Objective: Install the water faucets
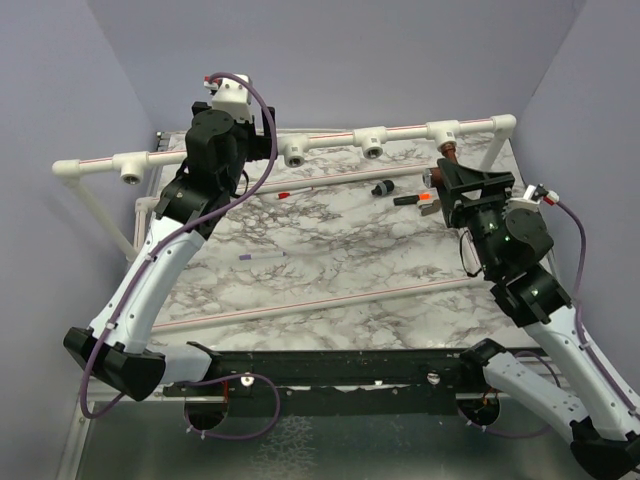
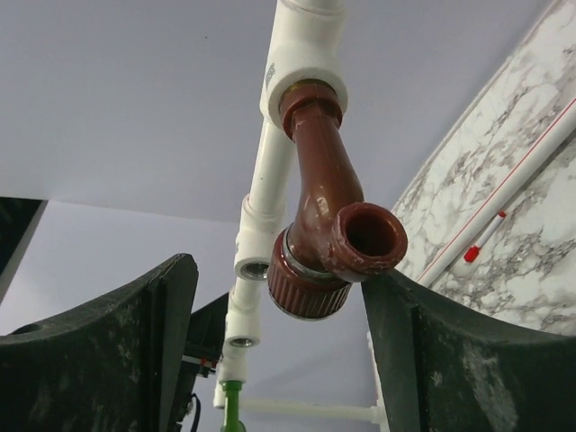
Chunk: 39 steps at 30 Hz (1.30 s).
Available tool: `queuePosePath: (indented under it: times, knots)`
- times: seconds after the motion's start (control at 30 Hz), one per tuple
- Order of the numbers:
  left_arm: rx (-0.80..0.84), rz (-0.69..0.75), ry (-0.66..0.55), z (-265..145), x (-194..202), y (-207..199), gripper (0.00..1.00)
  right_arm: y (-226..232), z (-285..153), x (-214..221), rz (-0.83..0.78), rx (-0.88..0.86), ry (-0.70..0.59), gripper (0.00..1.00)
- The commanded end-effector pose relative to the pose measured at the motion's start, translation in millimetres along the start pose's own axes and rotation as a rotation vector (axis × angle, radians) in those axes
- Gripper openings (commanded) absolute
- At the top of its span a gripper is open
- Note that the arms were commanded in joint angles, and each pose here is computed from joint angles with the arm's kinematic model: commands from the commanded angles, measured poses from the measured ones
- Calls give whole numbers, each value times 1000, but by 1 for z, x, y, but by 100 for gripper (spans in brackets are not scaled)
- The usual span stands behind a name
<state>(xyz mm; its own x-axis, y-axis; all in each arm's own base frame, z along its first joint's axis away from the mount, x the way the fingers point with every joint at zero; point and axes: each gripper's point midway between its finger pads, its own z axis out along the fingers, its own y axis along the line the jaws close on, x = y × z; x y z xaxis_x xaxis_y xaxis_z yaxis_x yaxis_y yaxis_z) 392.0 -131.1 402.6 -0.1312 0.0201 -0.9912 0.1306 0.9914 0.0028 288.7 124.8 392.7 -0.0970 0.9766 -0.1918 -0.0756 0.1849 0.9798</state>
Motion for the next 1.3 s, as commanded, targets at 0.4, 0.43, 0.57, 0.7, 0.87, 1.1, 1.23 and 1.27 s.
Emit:
queuePosePath:
  times: [0.4, 0.43, 0.57, 0.7, 0.87, 1.1, 1.23, 1.27]
  knots:
    - [156, 88, 293, 6, 90, -39, 91, -7, -33, -31, -482, 99, -17, 79]
    - [156, 88, 294, 6, 90, -39, 91, -6, -34, -32, -513, 91, -15, 79]
    - [156, 88, 293, 6, 90, -39, 91, 4, -39, -38, -680, 33, -19, 79]
    - [156, 89, 293, 6, 90, -39, 91, 12, -45, -52, -863, 19, -47, 79]
    - [154, 91, 293, 5, 91, -38, 91, 26, -48, -62, -1189, -35, -46, 81]
    - [155, 92, 290, 5, 89, -38, 91, 41, -54, -57, -1691, -215, 9, 87]
    - [156, 92, 291, 4, 89, -38, 91, 34, -53, -57, -1935, -239, 72, 87]
    - [158, 92, 290, 4, 89, -39, 91, 31, -53, -56, -1999, -249, 100, 88]
